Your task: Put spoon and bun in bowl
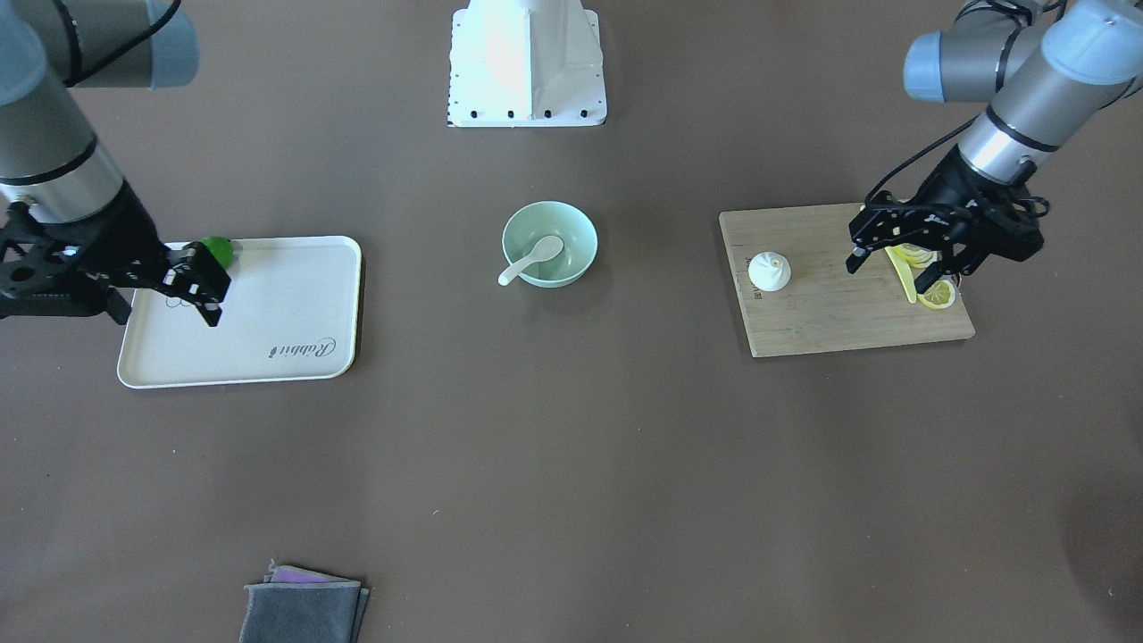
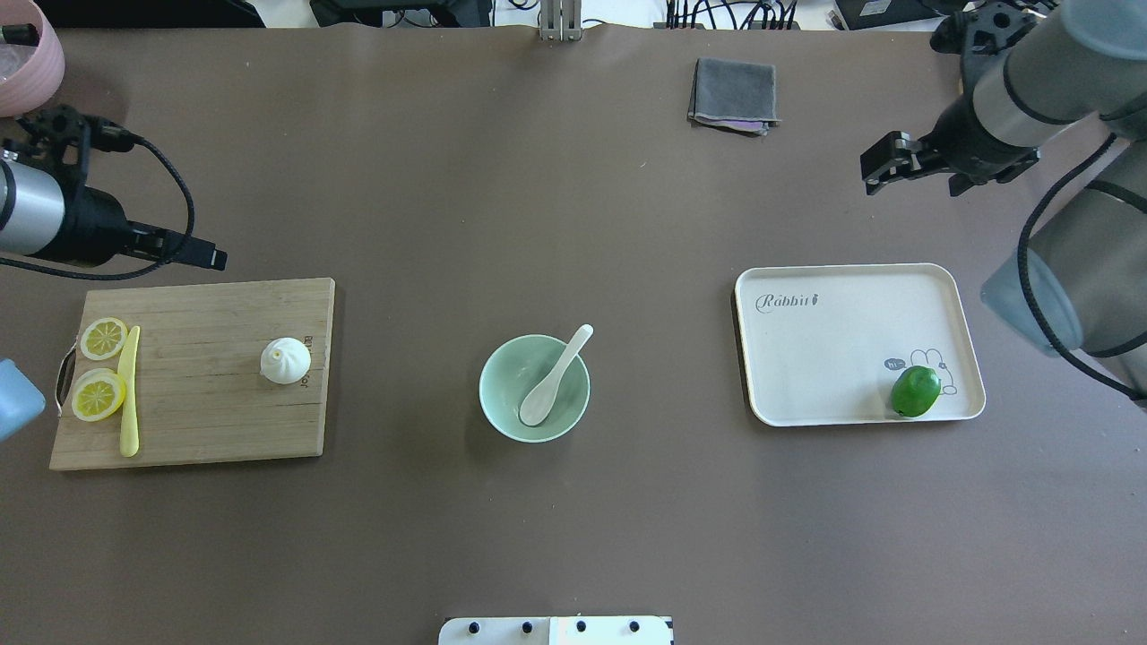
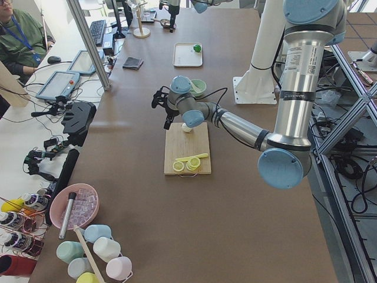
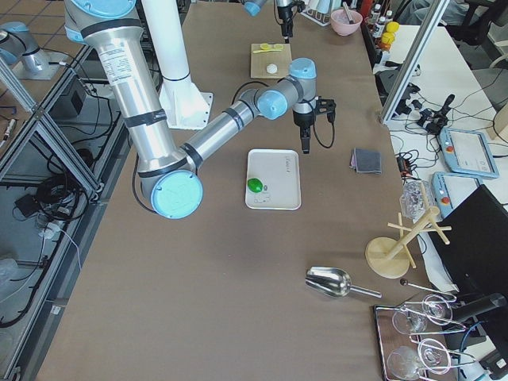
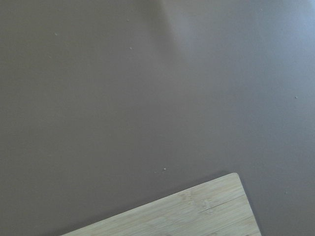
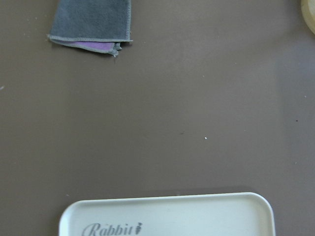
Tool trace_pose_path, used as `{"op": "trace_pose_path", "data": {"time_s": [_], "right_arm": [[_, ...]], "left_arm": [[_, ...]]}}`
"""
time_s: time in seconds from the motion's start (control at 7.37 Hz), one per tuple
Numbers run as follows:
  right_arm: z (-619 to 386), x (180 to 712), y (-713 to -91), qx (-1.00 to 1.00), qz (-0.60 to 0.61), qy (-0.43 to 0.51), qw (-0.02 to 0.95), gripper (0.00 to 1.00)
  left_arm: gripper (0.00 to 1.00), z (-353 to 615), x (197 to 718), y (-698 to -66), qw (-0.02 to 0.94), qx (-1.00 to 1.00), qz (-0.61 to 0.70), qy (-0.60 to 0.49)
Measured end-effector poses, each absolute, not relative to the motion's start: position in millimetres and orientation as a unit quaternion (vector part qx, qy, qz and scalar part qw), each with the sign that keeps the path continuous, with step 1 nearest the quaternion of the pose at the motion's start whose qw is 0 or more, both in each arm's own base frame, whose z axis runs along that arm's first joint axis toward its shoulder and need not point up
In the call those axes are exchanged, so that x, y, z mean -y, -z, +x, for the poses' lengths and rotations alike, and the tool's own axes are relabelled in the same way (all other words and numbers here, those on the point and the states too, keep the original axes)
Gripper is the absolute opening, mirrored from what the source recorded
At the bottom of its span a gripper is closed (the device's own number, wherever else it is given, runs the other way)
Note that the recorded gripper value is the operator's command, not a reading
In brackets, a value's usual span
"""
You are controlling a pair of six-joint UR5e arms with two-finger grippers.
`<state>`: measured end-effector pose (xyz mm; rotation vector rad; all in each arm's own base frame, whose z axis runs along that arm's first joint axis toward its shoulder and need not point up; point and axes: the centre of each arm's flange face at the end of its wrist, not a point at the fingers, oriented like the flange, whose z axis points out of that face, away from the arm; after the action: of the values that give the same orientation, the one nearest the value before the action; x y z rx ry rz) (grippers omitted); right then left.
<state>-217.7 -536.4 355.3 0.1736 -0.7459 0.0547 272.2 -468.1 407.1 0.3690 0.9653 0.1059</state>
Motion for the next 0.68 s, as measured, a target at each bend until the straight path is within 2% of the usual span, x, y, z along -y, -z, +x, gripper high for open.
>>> {"op": "trace_pose_path", "data": {"time_s": [0.41, 0.68], "right_arm": [[-119, 527, -441, 0.348, 0.092, 0.065, 0.931, 1.00], [-79, 515, -470, 0.347, 0.091, 0.082, 0.930, 1.00]], "left_arm": [[0.98, 365, 425, -395, 0.872, -0.449, 0.183, -0.068], [0.98, 390, 404, -401, 0.877, -0.433, 0.192, -0.081]]}}
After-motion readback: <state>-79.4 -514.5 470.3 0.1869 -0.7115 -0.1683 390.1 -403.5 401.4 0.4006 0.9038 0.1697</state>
